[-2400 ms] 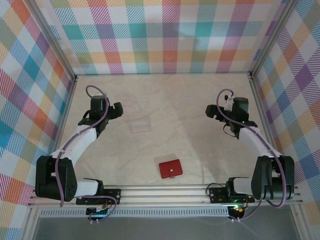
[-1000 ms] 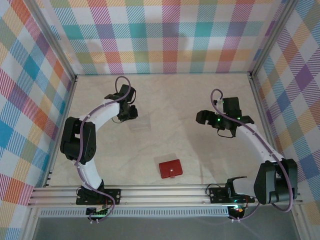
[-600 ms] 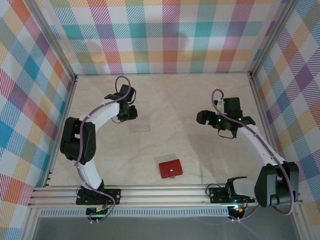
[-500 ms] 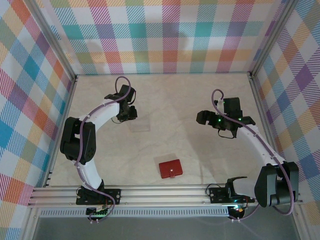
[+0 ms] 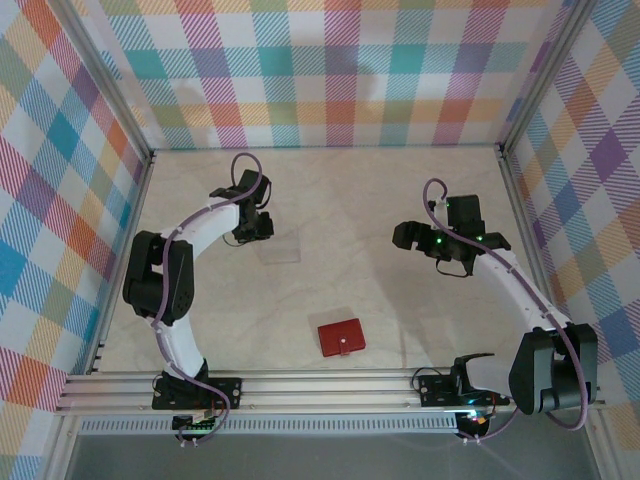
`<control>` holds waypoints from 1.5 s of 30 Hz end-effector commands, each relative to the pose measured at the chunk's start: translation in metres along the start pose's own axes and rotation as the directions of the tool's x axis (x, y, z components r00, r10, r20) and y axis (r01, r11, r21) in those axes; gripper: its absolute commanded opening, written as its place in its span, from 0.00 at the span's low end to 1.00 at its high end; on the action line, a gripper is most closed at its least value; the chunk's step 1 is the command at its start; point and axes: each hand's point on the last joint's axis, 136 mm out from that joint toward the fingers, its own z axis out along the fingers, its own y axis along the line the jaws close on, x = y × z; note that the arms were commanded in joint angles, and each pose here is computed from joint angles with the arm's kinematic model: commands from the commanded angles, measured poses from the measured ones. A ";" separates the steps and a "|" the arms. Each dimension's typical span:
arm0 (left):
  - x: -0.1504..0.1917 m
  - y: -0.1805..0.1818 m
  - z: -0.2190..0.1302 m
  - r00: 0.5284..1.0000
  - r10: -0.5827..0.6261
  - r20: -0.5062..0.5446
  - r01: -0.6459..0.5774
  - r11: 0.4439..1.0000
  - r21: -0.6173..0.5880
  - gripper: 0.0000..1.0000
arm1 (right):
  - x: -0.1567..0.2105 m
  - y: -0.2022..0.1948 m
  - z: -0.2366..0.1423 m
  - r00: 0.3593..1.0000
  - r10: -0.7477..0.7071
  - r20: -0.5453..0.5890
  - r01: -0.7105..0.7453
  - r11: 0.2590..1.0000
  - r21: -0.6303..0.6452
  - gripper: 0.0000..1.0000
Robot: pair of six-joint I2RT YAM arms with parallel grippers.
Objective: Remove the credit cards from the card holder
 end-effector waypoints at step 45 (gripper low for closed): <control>0.009 -0.151 0.007 0.985 0.174 0.010 -0.174 0.984 0.033 0.11 | -0.010 0.021 -0.029 0.997 -0.047 0.061 0.048 0.999 -0.011 0.89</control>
